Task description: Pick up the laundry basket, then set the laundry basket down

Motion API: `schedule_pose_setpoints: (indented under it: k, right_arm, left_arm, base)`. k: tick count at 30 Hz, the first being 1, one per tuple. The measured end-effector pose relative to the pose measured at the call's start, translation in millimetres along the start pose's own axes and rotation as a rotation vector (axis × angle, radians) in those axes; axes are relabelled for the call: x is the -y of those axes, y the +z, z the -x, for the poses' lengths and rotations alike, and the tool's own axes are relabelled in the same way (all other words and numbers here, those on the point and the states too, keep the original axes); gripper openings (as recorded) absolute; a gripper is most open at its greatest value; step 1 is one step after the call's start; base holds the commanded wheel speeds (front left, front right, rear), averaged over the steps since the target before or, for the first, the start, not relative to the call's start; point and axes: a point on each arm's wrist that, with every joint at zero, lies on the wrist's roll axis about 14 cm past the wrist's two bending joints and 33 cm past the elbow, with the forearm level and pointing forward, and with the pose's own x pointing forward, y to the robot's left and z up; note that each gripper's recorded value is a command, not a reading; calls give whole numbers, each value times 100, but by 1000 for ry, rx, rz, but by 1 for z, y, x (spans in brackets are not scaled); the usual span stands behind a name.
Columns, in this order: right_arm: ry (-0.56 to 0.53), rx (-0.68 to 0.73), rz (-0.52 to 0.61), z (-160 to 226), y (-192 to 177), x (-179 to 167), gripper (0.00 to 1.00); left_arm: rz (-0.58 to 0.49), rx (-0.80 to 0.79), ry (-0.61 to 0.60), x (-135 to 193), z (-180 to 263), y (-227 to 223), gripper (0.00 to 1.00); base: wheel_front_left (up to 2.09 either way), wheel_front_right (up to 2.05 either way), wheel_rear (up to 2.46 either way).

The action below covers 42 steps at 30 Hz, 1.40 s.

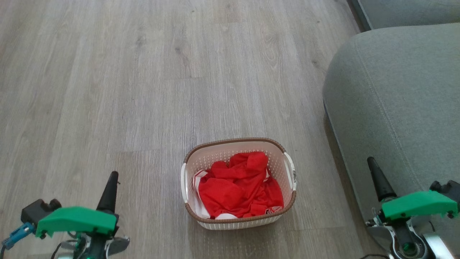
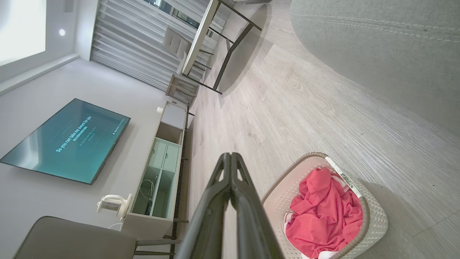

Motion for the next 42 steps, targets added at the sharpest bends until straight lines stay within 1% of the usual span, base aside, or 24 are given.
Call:
schedule_pose_setpoints:
  k: [9,31,38,42]
  right_arm:
    - [8,13,-96,-4,4,-4,0]
    - [-28,41,-348,-5,15,1,0]
    - [-52,50,-423,-4,18,6,0]
    - [-57,56,-454,-5,18,6,0]
  left_arm:
    - [95,13,-18,5,-5,7,0]
    - [355,23,-44,8,-12,14,0]
    - [440,41,-79,15,-16,22,0]
    - [465,39,-82,15,-16,22,0]
  base:
    - [0,0,0]
    - [0,0,0]
    - [0,0,0]
    - [0,0,0]
